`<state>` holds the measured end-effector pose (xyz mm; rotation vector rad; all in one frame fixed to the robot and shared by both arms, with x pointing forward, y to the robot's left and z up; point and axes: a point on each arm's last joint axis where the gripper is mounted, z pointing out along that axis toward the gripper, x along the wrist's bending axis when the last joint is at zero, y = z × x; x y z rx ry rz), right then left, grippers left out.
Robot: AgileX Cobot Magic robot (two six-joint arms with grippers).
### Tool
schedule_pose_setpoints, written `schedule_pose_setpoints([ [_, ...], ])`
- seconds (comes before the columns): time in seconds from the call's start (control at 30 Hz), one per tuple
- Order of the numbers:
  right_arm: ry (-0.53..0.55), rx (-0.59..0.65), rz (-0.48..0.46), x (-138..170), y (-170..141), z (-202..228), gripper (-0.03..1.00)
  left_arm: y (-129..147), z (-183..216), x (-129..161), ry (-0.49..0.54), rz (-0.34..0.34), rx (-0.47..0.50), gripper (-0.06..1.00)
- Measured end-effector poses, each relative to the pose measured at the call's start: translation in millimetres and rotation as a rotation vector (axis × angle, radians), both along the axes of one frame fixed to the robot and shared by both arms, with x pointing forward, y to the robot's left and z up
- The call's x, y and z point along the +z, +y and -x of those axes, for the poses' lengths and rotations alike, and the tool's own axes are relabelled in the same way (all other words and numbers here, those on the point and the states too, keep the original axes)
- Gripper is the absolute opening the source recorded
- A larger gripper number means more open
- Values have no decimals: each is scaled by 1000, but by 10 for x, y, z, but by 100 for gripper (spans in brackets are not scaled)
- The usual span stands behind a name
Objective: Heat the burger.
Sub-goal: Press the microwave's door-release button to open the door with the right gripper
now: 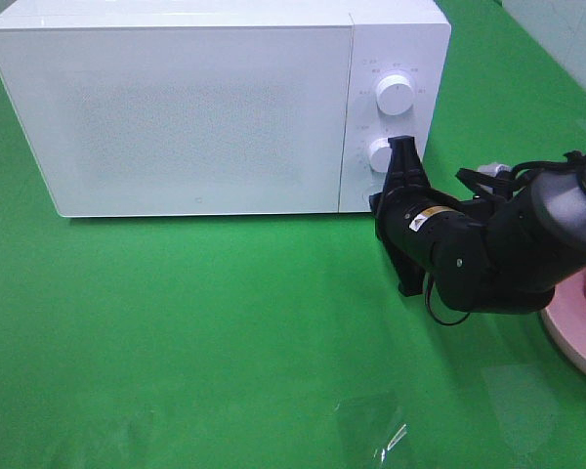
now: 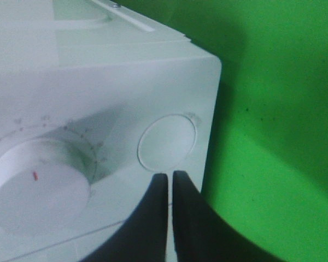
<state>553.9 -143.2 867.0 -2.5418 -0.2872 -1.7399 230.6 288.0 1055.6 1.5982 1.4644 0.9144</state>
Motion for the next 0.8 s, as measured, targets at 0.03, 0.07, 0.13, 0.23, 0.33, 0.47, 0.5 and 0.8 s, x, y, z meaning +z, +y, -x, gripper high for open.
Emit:
schedule_pose_setpoints([
  [0.03, 0, 0, 0, 0, 0, 0, 1, 0, 0, 0, 0, 0, 0, 99],
  [0.07, 0, -6, -2, -6, -10, -23, 1, 0, 0, 0, 0, 0, 0, 99],
  [0.13, -3, -18, -6, -6, -32, -68, 1, 0, 0, 0, 0, 0, 0, 99],
  [0.23, -16, -25, -14, 7, -22, -129, 1, 0, 0, 0, 0, 0, 0, 99],
  [0.33, -15, -24, -14, -21, -3, -160, 1, 0, 0, 0, 0, 0, 0, 99],
  [0.47, 5, -46, -9, -107, -20, -160, 1, 0, 0, 0, 0, 0, 0, 99],
  [0.5, 14, -52, -8, -134, -26, -158, 1, 0, 0, 0, 0, 0, 0, 99],
  [0.8, 5, -73, -16, -139, -45, -225, 0, 0, 0, 0, 0, 0, 0, 99],
])
